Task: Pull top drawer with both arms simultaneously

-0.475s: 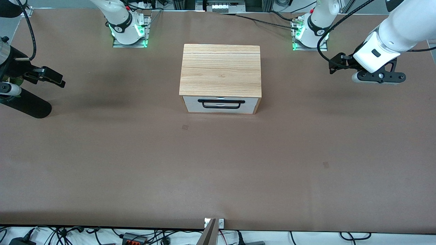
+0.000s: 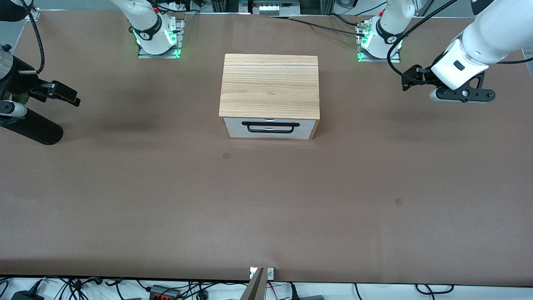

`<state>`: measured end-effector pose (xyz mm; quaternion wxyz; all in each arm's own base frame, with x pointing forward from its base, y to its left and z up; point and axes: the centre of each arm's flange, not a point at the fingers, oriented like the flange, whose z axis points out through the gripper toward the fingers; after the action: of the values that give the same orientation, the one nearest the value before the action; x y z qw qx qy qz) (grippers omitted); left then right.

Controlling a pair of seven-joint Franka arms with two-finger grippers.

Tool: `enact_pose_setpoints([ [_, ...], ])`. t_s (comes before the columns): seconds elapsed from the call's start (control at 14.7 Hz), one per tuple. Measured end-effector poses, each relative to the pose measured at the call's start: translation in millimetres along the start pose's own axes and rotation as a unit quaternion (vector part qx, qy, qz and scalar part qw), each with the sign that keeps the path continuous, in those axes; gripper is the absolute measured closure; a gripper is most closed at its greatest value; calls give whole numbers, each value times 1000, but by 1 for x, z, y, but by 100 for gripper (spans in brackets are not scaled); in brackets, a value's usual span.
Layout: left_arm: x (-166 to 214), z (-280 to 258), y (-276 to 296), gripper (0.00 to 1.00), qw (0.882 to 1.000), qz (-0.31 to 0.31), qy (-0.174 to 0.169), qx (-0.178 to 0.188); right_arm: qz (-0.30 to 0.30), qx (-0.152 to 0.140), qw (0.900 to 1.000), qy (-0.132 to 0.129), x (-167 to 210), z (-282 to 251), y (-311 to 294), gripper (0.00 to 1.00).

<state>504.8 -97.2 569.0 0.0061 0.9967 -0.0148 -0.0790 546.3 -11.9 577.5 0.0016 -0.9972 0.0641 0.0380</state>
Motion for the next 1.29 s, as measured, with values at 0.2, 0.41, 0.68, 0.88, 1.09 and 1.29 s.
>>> enact_pose_setpoints([
  [0.2, 0, 0, 1, 0, 1000, 0, -1, -2, 0, 1, 1000, 1, 0, -1, 0, 0],
  [0.41, 2, 4, 9, 0, 999, 2, -11, -42, -1, 1, 1000, -3, 0, -1, 0, 0],
  [0.68, 32, 22, 15, 0, 997, 6, -31, -69, -3, 0, 999, -35, -2, 10, -3, 0],
  [0.88, 60, 36, 30, 0, 994, 16, -44, -102, -25, 9, 997, -75, -7, 25, -29, 0],
  [1.09, 87, 54, 37, 0, 987, 14, -60, -149, -47, 69, 990, -116, -3, 53, -73, 0],
  [1.29, 115, 91, 46, 0, 975, 21, -71, -208, -38, 178, 968, -170, 15, 103, -112, 0],
])
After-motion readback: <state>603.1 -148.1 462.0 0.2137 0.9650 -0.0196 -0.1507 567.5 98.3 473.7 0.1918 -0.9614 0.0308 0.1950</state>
